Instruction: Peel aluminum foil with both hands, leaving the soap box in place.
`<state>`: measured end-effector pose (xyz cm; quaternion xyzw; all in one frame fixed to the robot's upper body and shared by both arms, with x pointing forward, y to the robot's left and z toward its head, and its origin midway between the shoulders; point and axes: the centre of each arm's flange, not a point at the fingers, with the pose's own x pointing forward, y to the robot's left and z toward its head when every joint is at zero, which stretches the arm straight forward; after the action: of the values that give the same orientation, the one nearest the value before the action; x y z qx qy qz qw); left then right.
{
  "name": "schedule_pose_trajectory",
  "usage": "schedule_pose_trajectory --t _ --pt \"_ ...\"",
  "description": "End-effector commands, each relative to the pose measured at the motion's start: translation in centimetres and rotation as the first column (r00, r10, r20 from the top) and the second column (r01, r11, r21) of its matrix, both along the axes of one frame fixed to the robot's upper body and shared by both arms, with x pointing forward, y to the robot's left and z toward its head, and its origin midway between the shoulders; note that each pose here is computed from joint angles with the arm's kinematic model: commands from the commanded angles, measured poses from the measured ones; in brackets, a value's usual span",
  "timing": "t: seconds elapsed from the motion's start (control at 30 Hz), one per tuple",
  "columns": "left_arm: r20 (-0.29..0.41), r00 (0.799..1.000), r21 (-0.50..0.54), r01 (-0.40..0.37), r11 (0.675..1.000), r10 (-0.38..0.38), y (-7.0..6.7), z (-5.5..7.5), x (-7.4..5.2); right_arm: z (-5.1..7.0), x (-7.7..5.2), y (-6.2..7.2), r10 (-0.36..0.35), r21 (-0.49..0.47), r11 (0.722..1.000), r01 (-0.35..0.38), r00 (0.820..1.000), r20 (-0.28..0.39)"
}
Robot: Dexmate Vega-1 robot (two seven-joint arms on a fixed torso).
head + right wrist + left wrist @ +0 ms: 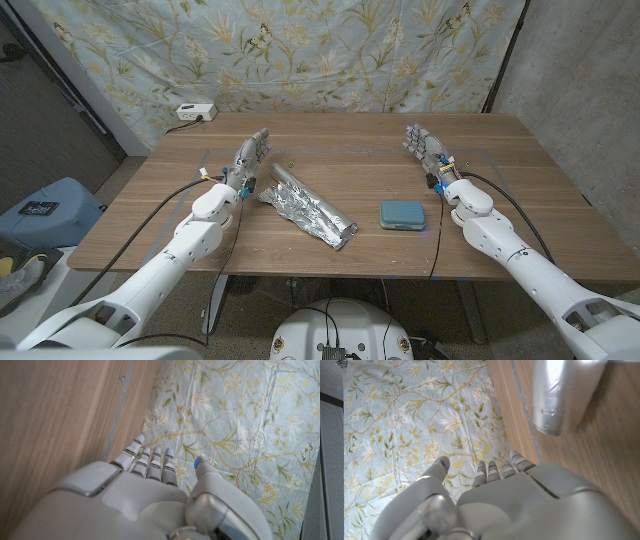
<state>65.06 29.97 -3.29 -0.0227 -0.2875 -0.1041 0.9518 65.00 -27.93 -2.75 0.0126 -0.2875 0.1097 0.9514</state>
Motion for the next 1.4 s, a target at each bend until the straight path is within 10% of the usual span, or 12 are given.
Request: schedule_pose_trajectory --t 0.03,1.4 --pt "-0.009 1.000 0.008 0.015 1.000 -0.015 1.0 -0.1 -0.1 0.3 -0.1 1.7 0.017 -0.015 1.000 -0.017 1.000 -0.001" --pt "0.066 0.995 0.261 -0.087 0.961 0.072 2.9 4.6 -3.2 1.6 1.2 2.1 0.024 -0.049 0.999 -0.022 0.999 0.028"
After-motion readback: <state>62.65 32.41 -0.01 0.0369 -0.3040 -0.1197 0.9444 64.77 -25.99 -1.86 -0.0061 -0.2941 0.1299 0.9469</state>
